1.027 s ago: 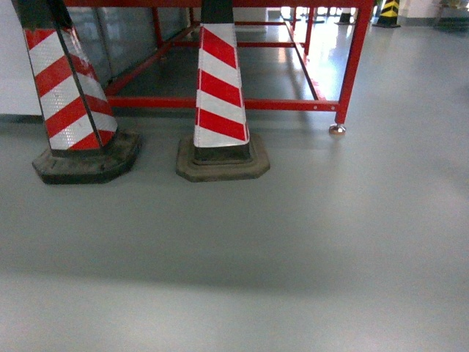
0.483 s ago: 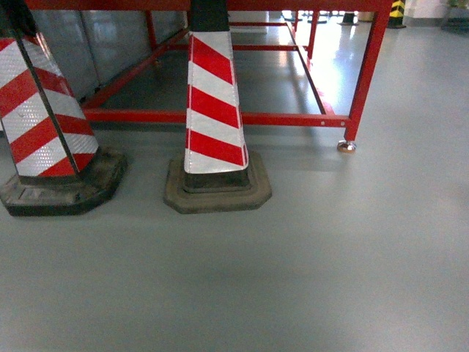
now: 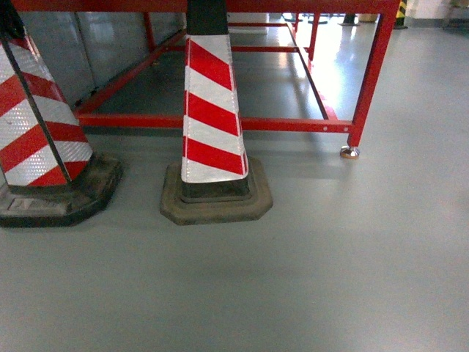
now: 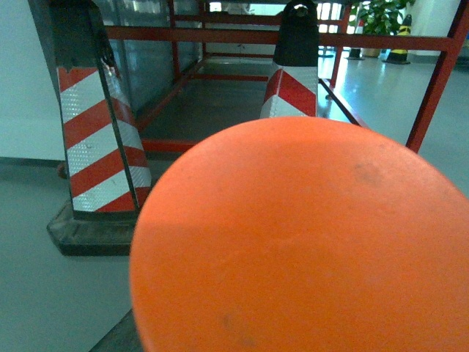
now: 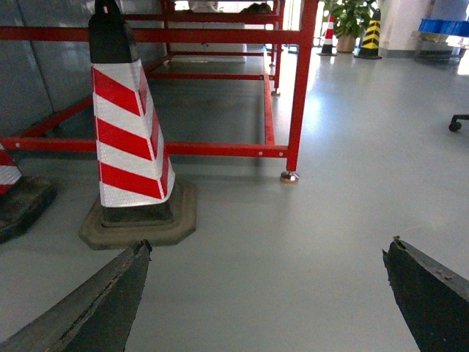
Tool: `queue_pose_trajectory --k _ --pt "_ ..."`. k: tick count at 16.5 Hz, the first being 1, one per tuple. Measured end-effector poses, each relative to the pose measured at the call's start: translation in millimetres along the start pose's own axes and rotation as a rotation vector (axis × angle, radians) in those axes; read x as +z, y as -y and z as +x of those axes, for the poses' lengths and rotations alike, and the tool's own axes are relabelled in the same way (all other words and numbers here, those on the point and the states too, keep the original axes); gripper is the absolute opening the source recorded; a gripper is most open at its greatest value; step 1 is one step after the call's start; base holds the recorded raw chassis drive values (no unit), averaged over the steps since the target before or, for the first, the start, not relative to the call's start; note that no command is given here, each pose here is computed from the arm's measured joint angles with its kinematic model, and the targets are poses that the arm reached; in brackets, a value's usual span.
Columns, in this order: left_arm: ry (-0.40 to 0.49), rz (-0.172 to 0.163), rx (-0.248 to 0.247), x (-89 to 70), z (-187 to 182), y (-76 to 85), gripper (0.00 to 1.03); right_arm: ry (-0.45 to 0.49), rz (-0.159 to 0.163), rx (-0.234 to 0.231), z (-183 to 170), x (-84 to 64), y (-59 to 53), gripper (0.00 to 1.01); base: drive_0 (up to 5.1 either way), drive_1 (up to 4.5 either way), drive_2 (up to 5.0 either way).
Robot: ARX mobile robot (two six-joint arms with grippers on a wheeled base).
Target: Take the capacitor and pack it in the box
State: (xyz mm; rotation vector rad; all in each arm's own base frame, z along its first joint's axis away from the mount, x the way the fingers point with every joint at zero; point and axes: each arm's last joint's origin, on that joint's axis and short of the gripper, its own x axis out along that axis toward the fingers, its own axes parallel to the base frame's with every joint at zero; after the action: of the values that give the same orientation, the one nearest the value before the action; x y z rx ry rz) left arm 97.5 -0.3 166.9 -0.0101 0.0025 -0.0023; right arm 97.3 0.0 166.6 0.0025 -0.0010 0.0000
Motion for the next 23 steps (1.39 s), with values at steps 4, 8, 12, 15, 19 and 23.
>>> queue_pose_trajectory --k 4,8,12,15,19,23 --pt "-0.001 0.0 0.0 -0.1 0.0 0.0 0.44 0.002 0.0 0.0 0.0 0.2 0.0 0.98 0.0 3.96 -4.0" --pt "-0.001 0.0 0.0 -0.1 0.0 0.0 0.44 0.002 0.0 0.0 0.0 0.2 0.0 0.98 0.0 3.96 -4.0" --pt "-0.001 0.0 0.003 -0.1 0.0 -0.1 0.44 0.006 0.0 0.0 0.0 0.6 0.0 0.98 0.0 3.96 -4.0" --pt "0.001 0.0 0.0 0.1 0.0 0.0 0.44 0.003 0.0 0.0 0.0 0.3 0.0 0.98 0.0 1.61 -1.7" --pt "-0.001 0.0 0.0 -0.1 0.0 0.0 0.44 0.001 0.0 0.0 0.0 0.1 0.0 0.98 0.0 0.0 0.0" --pt "-0.001 0.0 0.0 -0.1 0.0 0.0 0.44 0.0 0.0 0.0 0.0 0.0 0.0 0.98 0.0 0.0 0.0"
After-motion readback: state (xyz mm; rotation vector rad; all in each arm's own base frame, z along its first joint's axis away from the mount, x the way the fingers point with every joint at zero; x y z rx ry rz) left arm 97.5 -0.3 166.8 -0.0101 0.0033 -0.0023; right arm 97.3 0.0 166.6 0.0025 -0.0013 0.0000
